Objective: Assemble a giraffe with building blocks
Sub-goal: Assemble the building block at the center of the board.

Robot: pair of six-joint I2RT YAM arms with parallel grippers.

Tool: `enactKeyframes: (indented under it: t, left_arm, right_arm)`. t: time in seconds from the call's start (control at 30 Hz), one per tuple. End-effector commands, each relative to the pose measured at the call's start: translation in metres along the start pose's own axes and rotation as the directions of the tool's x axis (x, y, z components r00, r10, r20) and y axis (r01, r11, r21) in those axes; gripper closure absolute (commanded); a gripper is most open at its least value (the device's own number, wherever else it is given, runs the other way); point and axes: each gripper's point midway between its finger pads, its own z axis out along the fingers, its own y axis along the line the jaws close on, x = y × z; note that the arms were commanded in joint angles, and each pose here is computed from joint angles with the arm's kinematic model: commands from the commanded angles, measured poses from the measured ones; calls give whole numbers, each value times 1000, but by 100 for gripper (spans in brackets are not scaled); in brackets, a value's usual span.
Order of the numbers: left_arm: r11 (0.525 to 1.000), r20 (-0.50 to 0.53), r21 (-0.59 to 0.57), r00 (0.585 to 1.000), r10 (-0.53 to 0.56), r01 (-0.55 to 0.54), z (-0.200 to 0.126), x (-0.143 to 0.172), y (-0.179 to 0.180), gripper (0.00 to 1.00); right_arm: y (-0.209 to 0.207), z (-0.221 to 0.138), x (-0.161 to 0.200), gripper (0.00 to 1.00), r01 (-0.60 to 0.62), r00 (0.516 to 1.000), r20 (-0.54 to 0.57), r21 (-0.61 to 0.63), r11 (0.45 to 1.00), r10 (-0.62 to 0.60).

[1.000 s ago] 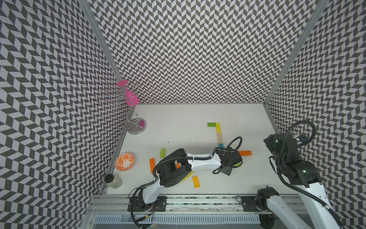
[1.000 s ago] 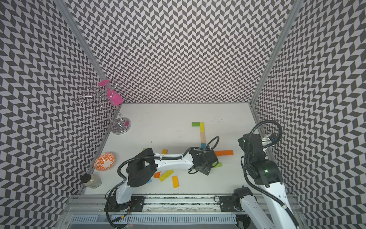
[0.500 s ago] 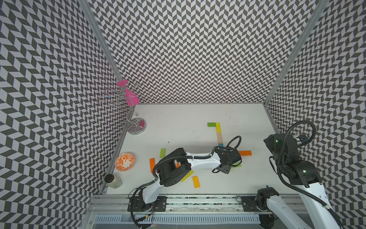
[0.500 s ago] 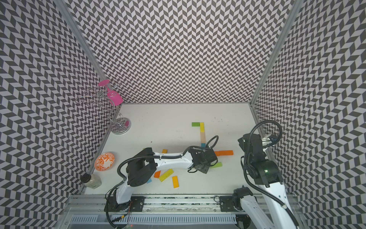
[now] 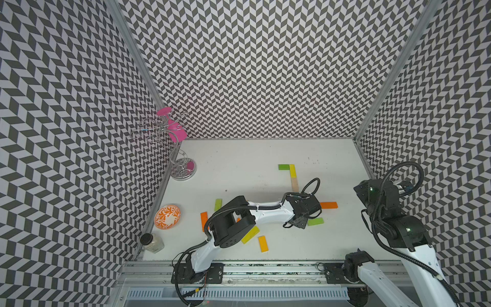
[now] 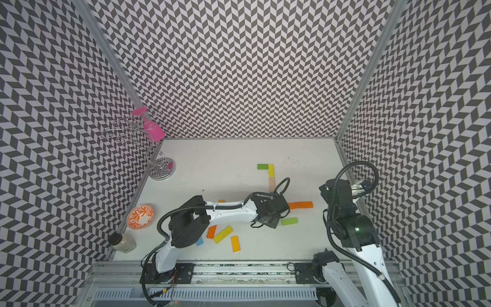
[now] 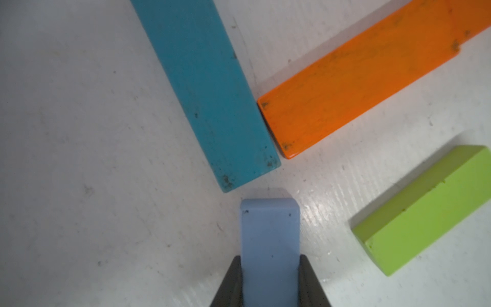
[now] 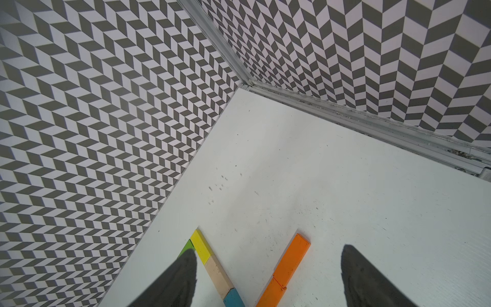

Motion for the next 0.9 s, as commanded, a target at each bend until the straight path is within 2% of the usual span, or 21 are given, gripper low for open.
enactKeyframes:
  t: [0.0,0.3,0.43,0.57,0.63,0.87]
  left_arm:
    - [1000,14,-5,1000,-14,14,-2,-8,1,76]
    - [1000,19,-11,999,-28,28,4,-14,5,72]
    - [1000,18,-8,999,-28,28,5,-14,4,66]
    - [1000,18,7,1000,-24,24,4,-15,1,53]
    - [999,20,30,1000,-20,19,1,-16,-4,49]
    - [998,33,62,999,-14,12,-8,-20,-14,51]
  right_arm:
    - [7,-1,-9,17,-27,999,34,-28,999,28]
    - [6,0,-8,17,-23,999,32,-24,999,23]
    - [6,0,-7,17,-21,999,34,-23,1000,22]
    - [7,1,-7,17,-22,999,32,-27,999,23]
    - [7,2,-6,17,-21,999,31,-26,999,22]
    - [7,3,-4,17,-22,999,27,-27,999,22]
